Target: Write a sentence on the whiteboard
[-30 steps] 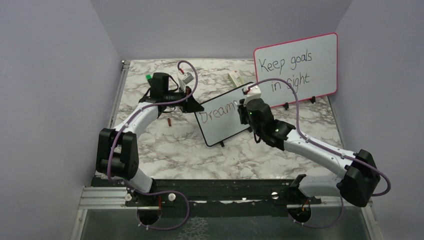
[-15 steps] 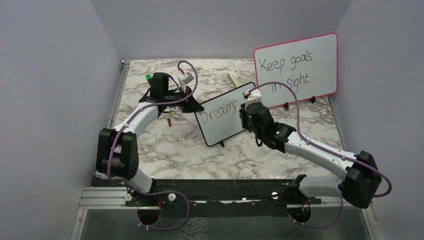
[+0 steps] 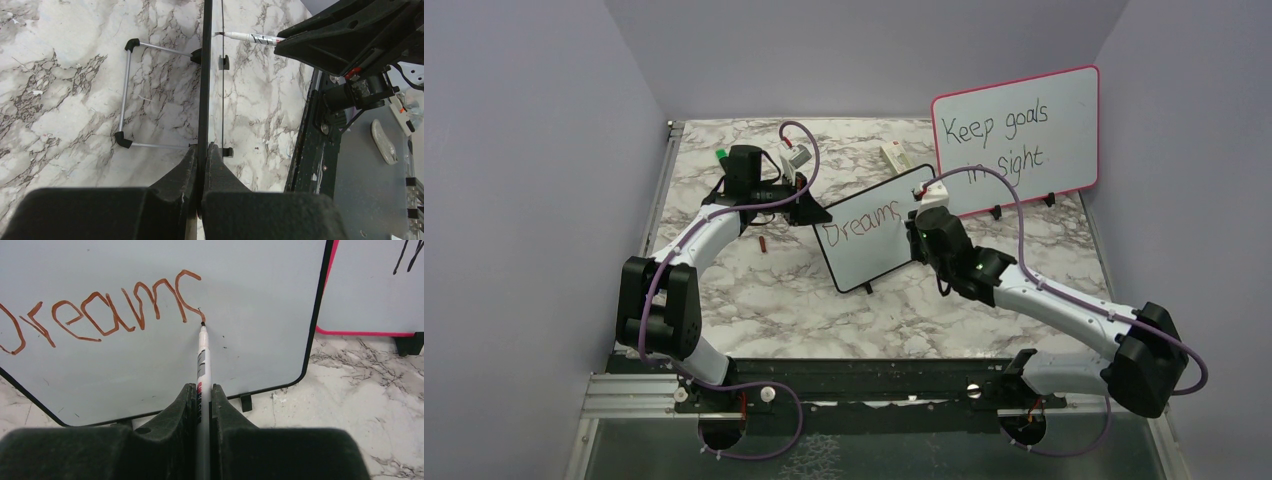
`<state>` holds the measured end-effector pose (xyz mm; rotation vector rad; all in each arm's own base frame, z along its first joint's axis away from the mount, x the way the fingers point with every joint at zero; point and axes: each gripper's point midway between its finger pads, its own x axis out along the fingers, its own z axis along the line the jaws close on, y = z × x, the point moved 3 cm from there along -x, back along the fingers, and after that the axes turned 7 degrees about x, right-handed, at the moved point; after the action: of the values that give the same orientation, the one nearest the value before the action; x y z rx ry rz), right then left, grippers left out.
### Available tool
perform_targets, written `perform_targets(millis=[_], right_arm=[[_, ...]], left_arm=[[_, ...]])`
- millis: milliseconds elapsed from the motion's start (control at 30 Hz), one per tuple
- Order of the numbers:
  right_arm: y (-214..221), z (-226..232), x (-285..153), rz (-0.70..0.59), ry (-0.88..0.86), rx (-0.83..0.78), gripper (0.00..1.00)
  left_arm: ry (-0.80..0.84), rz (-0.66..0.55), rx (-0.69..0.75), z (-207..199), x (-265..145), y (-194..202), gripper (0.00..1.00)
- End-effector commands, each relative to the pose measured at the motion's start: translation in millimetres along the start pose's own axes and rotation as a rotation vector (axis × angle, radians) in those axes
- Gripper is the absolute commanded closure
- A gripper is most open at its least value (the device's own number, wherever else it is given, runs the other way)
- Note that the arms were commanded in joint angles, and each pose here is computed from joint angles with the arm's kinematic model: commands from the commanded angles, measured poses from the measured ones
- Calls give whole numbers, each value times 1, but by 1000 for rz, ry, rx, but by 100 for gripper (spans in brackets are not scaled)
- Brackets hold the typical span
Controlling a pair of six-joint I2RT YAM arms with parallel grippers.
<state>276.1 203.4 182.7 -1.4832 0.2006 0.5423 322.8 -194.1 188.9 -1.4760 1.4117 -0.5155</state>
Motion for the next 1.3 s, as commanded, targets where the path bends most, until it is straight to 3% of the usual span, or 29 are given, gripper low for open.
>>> perform_targets(millis=[0,600,1267], right_arm=[[11,2,-4,53,-51,5,99],[-14,15,-16,-15,-147,26,99],[9,40,-43,-21,-223,-13,99]], left_arm=[[-109,196,-103,18,13,66,100],[-117,199,-104,18,13,66,100],[-133,194,-103,20,12,64,100]])
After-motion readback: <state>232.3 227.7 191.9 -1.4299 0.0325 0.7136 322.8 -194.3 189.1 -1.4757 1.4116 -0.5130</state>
